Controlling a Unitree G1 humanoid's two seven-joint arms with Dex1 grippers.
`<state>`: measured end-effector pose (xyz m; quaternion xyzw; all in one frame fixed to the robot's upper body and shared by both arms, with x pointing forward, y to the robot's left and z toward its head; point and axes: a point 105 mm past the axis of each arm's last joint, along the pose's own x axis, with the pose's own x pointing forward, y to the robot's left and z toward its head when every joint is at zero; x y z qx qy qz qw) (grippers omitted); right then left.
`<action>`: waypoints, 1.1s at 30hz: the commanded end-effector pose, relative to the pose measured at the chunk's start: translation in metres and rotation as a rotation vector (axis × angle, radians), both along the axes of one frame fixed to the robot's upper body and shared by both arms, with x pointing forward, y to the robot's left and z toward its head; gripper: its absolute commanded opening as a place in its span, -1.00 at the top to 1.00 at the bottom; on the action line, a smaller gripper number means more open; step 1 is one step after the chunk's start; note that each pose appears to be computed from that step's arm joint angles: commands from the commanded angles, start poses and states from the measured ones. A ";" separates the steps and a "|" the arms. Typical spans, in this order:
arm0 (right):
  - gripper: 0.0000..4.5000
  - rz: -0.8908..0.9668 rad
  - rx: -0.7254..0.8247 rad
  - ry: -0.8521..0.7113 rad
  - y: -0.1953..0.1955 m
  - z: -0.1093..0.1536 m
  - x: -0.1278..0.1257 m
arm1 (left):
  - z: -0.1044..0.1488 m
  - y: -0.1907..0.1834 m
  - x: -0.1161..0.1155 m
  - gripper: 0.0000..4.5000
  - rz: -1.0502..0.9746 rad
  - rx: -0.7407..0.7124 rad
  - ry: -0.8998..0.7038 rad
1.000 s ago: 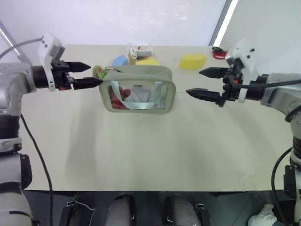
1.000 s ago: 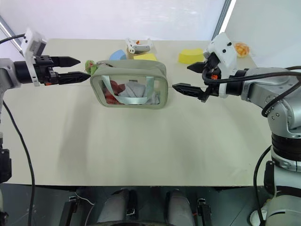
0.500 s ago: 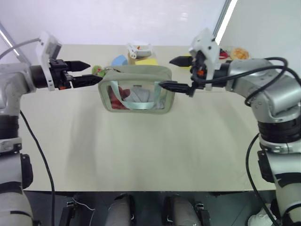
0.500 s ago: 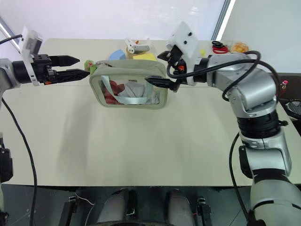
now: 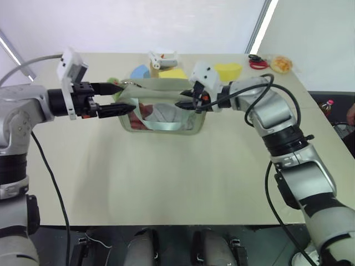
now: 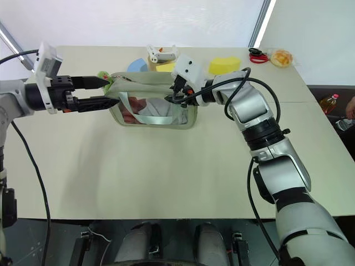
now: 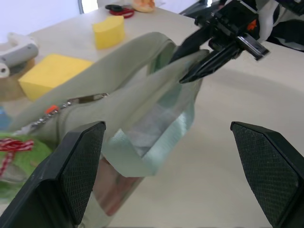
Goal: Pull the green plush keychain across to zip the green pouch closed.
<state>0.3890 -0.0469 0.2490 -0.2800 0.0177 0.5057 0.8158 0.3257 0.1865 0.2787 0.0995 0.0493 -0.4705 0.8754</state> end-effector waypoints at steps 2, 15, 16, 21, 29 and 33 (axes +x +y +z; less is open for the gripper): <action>0.95 0.090 0.031 -0.166 0.016 0.038 -0.016 | 0.023 0.011 -0.002 -1.00 0.040 -0.004 -0.085; 0.95 0.198 -0.003 -0.094 0.007 0.014 -0.051 | 0.026 0.012 -0.002 -1.00 0.040 0.003 -0.085; 0.95 0.190 -0.005 -0.078 0.006 0.010 -0.051 | 0.025 0.011 -0.002 -1.00 0.036 0.007 -0.083; 0.95 0.214 -0.001 -0.037 0.011 0.005 -0.060 | 0.028 0.013 -0.001 -1.00 0.044 -0.001 -0.090; 0.34 0.131 0.024 -0.094 -0.014 0.040 -0.070 | 0.034 0.049 0.009 -1.00 0.159 0.031 -0.114; 0.34 0.083 0.017 -0.086 -0.033 0.046 -0.078 | 0.034 0.075 0.013 -1.00 0.230 0.060 -0.112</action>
